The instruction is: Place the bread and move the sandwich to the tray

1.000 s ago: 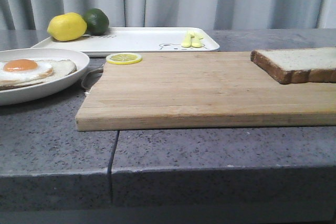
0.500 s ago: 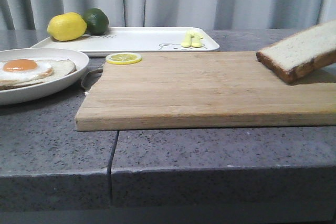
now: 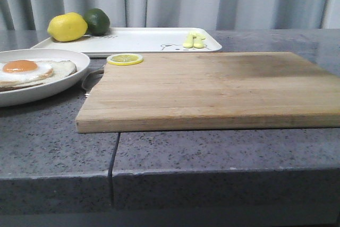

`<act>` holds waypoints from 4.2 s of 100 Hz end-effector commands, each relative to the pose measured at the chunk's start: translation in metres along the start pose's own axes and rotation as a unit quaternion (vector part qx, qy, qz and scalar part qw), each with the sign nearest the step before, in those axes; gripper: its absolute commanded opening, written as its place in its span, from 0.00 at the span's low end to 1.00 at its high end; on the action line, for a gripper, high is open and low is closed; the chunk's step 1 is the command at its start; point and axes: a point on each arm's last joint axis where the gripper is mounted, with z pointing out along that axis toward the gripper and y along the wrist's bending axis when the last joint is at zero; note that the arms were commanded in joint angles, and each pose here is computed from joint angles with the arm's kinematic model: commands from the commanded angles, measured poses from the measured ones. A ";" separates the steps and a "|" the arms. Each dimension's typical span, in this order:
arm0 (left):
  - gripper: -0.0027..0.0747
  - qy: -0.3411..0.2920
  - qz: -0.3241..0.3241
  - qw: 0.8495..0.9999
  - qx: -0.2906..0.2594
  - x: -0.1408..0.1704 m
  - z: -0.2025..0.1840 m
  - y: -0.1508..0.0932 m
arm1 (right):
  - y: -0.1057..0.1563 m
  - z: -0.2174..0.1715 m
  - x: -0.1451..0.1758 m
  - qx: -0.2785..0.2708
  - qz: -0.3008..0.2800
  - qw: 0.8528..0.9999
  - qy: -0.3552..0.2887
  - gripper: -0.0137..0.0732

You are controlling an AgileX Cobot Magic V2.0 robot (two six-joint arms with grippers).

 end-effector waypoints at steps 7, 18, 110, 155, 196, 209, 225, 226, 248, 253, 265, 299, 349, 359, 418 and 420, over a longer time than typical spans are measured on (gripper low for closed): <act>0.70 -0.051 -0.001 0.999 0.010 -0.014 -0.008 -0.004 | 0.035 0.008 0.012 -0.032 0.016 0.999 -0.010 0.09; 0.70 -0.051 -0.001 0.999 0.010 -0.014 -0.008 -0.004 | 0.050 0.017 0.029 -0.020 0.004 1.000 0.000 0.09; 0.70 -0.051 -0.001 0.999 0.010 -0.014 -0.008 -0.004 | 0.116 0.176 0.146 -0.022 0.026 0.988 0.153 0.09; 0.70 -0.051 -0.001 0.999 0.010 -0.014 -0.008 -0.004 | 0.108 0.200 0.171 -0.002 0.042 0.985 0.170 0.09; 0.70 -0.051 -0.001 0.999 0.010 -0.014 -0.008 -0.004 | 0.102 0.203 0.173 0.004 0.008 0.986 0.166 0.09; 0.70 -0.051 -0.001 0.999 0.010 -0.014 -0.008 -0.004 | 0.099 0.202 0.175 0.009 0.001 0.986 0.168 0.13; 0.70 -0.051 -0.001 0.999 0.010 -0.014 -0.008 -0.004 | 0.090 0.201 0.179 0.022 -0.003 0.984 0.175 0.32; 0.70 -0.051 -0.001 0.999 0.010 -0.014 -0.008 -0.004 | 0.089 0.201 0.179 0.023 -0.003 0.984 0.174 0.33; 0.70 -0.051 -0.001 0.999 0.010 -0.014 -0.008 -0.004 | 0.087 0.201 0.180 0.025 -0.015 0.984 0.175 0.65; 0.70 -0.051 -0.001 0.999 0.010 -0.014 -0.008 -0.004 | 0.087 0.201 0.179 0.025 -0.016 0.984 0.174 0.68; 0.70 -0.051 -0.001 0.999 0.010 -0.014 -0.008 -0.004 | 0.086 0.201 0.178 0.030 -0.020 0.985 0.168 0.70; 0.70 -0.051 -0.001 0.999 0.010 -0.014 -0.008 -0.004 | 0.090 0.198 0.169 0.027 -0.047 0.987 0.153 0.70; 0.70 -0.051 -0.001 0.999 0.010 -0.014 -0.008 -0.004 | 0.112 0.125 0.056 -0.012 -0.223 0.975 0.018 0.70; 0.70 -0.051 -0.001 0.999 0.010 -0.014 -0.008 -0.004 | 0.105 0.096 0.029 0.002 -0.272 0.962 -0.018 0.70; 0.70 -0.051 -0.001 0.999 0.010 -0.014 -0.008 -0.004 | 0.061 -0.087 -0.005 0.142 -0.434 0.879 -0.138 0.70; 0.70 -0.051 -0.001 0.999 0.010 -0.014 -0.008 -0.004 | 0.060 -0.091 -0.004 0.148 -0.440 0.875 -0.139 0.70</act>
